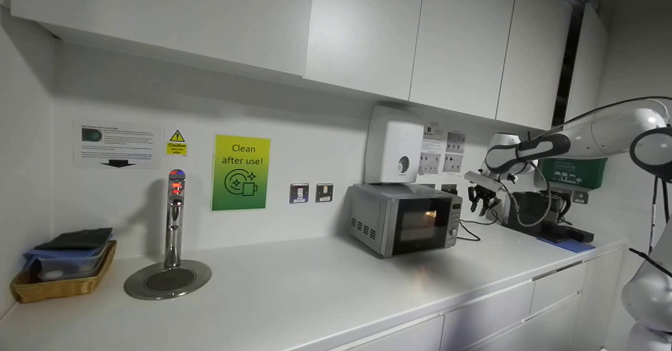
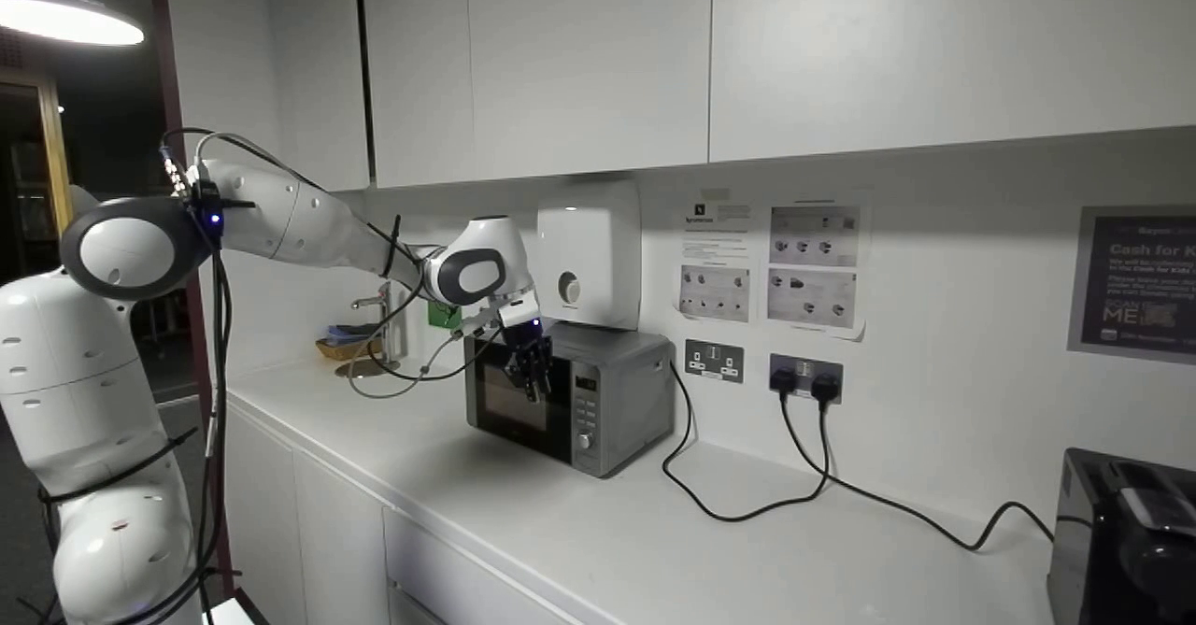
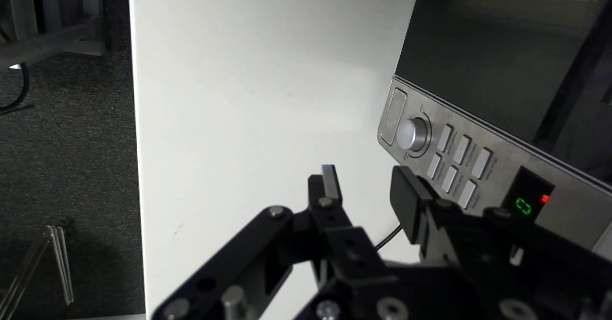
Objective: Press a button on the microwave
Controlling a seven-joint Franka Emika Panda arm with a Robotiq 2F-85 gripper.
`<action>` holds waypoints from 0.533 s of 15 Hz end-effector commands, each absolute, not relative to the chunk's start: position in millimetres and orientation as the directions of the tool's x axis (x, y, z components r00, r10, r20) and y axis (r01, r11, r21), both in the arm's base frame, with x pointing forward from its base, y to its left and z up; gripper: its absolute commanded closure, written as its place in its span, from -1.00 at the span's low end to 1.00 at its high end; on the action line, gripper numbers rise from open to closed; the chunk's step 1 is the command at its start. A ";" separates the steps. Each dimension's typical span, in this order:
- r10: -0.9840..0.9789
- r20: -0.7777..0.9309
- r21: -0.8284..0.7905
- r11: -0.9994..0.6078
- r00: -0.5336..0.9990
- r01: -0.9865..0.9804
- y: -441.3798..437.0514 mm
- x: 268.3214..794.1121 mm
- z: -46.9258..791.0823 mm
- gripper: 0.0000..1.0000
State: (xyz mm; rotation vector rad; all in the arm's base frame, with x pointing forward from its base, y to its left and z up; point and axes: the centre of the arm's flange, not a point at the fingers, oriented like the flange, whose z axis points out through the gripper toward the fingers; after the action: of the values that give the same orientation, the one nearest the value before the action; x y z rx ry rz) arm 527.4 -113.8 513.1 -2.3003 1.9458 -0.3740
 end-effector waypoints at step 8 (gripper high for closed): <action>-0.986 0.109 -0.223 -0.150 0.128 -0.963 -122.2 526.5 488.4 1.00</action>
State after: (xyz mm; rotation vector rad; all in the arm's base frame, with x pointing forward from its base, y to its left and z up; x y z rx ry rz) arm 526.2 -117.3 499.2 -2.3074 1.9642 -0.3403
